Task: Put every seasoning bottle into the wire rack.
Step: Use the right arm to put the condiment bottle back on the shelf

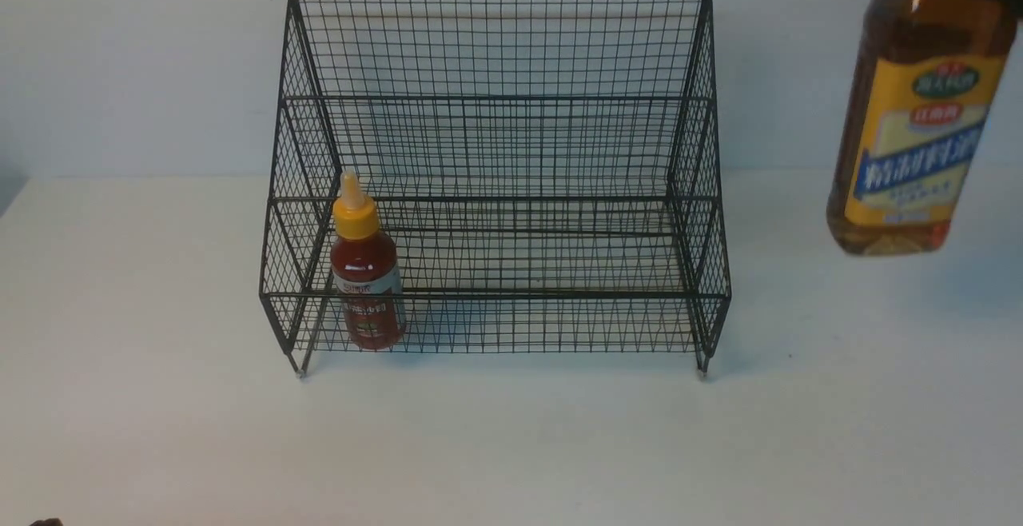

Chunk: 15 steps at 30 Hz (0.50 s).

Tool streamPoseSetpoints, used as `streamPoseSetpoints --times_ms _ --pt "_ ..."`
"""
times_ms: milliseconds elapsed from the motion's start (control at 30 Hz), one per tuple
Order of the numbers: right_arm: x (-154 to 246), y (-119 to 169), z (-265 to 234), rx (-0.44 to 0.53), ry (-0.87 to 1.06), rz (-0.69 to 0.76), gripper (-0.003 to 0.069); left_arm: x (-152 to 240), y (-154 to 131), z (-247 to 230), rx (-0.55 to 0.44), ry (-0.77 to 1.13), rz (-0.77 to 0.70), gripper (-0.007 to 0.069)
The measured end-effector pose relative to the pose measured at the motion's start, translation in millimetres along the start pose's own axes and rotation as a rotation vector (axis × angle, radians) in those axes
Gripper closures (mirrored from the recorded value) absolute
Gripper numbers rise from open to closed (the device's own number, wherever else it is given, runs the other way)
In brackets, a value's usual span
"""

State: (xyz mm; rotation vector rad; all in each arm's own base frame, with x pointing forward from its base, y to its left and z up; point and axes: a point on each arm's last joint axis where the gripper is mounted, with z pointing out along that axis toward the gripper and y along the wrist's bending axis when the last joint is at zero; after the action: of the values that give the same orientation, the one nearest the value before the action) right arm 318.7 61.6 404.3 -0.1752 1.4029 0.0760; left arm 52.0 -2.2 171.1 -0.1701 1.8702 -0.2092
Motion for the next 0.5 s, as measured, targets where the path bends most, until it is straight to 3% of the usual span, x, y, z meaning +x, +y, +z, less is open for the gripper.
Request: streamPoseSetpoints --times_ms 300,500 --pt "-58.9 44.2 40.5 -0.126 -0.086 0.112 0.0349 0.0 0.0 0.0 0.000 0.000 0.000 0.0630" --pt "-60.7 67.2 85.8 -0.177 -0.060 0.136 0.0349 0.0 0.0 0.0 0.000 0.000 0.000 0.0630"
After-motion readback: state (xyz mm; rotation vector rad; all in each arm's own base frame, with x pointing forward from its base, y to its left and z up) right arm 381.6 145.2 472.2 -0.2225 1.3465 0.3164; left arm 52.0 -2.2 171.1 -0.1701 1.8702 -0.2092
